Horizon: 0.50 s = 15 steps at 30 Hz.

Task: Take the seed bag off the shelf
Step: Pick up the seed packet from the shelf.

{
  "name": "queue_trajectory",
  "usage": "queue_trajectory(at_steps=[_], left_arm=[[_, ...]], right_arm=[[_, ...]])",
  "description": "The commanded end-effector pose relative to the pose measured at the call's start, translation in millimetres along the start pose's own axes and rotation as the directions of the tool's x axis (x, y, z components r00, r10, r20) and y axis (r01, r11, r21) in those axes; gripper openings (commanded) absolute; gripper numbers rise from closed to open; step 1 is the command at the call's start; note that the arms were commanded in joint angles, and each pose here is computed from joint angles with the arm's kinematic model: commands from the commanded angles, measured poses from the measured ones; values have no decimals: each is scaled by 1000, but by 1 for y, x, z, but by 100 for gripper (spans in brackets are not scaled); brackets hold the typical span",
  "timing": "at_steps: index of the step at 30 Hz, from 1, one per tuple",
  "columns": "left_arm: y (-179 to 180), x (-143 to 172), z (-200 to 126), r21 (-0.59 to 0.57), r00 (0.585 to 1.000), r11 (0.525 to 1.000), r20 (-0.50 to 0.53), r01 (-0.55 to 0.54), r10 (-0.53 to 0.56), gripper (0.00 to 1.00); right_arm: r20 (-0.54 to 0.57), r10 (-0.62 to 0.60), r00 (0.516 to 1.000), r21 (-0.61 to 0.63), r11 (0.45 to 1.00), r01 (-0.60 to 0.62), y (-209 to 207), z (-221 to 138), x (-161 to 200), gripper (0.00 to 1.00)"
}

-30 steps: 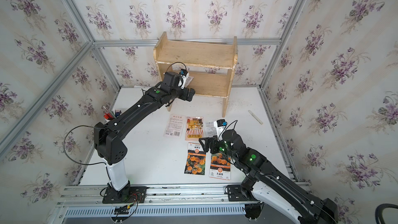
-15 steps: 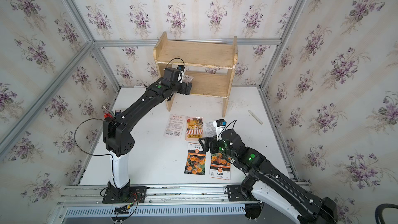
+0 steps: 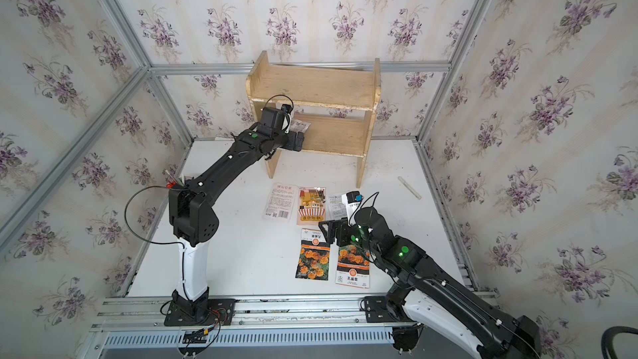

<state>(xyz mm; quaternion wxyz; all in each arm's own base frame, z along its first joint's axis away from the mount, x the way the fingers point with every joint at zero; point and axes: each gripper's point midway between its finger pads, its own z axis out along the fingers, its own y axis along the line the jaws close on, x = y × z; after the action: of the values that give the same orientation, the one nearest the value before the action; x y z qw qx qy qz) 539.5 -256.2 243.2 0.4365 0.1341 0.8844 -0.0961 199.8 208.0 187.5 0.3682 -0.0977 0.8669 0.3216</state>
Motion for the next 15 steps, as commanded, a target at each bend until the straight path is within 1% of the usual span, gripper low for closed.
queue_trajectory(at_steps=[1, 5, 10, 15], left_arm=[[-4, 10, 0, 35, 998, 998, -47, 50, -49, 100], [-8, 14, -7, 65, 996, 995, -58, 75, -71, 100], [-16, 9, -23, 114, 993, 987, -45, 112, -108, 100], [-18, 5, -35, 131, 992, 984, -26, 124, -121, 100]], right_arm=[[17, -12, 1000, -7, 1000, 12, 4, -1, -6, 95], [16, -12, 1000, -8, 1000, 12, 4, -1, -6, 95], [17, -12, 1000, -10, 1000, 13, 4, -1, -6, 95], [19, -11, 1000, -12, 1000, 11, 4, -1, -6, 95]])
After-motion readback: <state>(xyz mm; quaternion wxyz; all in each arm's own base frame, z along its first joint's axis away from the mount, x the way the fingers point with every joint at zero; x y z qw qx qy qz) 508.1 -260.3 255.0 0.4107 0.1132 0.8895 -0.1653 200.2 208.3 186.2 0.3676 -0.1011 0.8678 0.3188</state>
